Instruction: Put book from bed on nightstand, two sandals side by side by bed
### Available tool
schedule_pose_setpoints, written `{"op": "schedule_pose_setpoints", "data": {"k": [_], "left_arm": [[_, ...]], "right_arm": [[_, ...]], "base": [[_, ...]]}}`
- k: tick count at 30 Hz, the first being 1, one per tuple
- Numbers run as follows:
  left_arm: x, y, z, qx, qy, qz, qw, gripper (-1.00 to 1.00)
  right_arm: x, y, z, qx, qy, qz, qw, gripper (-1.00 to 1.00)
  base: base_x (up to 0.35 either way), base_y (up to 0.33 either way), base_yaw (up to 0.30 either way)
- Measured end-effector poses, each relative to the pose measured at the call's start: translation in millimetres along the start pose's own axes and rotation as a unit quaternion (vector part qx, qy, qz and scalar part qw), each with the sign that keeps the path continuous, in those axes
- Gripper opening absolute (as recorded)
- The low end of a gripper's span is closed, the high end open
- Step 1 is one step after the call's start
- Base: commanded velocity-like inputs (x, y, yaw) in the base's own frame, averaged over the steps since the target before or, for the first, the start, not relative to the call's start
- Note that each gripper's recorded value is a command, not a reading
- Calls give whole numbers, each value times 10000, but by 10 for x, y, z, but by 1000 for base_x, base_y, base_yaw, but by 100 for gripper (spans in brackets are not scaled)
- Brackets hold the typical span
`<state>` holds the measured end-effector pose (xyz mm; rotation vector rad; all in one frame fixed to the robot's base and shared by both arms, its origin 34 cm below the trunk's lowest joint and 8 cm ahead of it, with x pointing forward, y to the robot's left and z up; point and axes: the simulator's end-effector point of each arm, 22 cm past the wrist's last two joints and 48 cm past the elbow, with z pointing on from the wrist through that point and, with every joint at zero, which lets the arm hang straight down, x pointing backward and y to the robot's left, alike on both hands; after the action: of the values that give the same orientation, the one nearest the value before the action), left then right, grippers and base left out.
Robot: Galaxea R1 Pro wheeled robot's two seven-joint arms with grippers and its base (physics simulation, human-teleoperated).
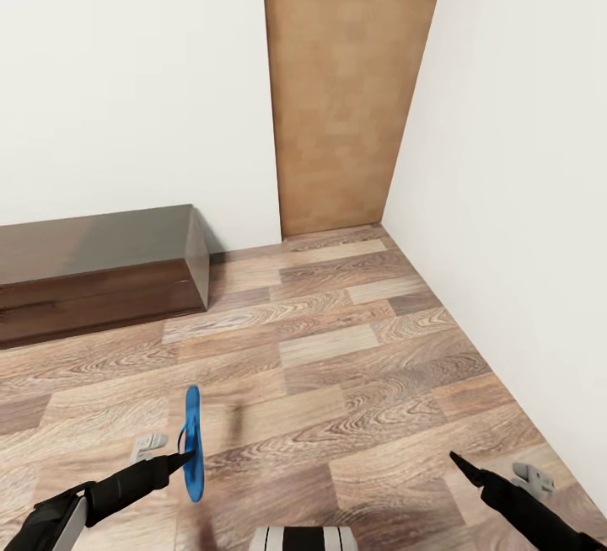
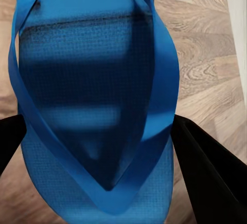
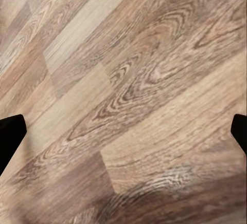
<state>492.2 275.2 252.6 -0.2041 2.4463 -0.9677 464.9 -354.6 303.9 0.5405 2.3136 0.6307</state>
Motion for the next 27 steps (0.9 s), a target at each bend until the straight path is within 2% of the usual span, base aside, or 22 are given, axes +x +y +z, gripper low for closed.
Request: {"op": "schedule_pose_setpoints", "data": {"k": [7, 11, 14, 18, 20, 22, 27], "left_arm": [[-105, -81, -42, 43, -100, 87, 9999, -100], [-165, -129, -69, 70, -162, 130, 9998, -100], [-208, -165, -89, 92, -206, 163, 9996, -100], [-185, -181, -110, 96, -198, 137, 9997, -100], [-141, -170, -119, 89, -178, 81, 9998, -100], [-74, -139, -126, 66, -179, 60, 9998, -100], [-94, -150, -146, 63, -358, 250, 9990, -100]], "right_arm": [[-137, 82, -40, -83, -215, -112, 9997, 100], [223, -136, -39, 86, 105, 277, 9995, 100], [771, -424, -82, 357, 561, 787, 9947, 100], [1125, -563, -144, 513, 834, 1109, 9890, 100], [1182, -571, -156, 534, 896, 1098, 9885, 100], [1266, -599, -179, 606, 1059, 925, 9882, 100], [1383, -661, -234, 750, 1361, 468, 9867, 100]], "base": [[0, 0, 0], [0, 0, 0], [0, 0, 0], [0, 0, 0], [0, 0, 0], [0, 0, 0], [0, 0, 0]]}}
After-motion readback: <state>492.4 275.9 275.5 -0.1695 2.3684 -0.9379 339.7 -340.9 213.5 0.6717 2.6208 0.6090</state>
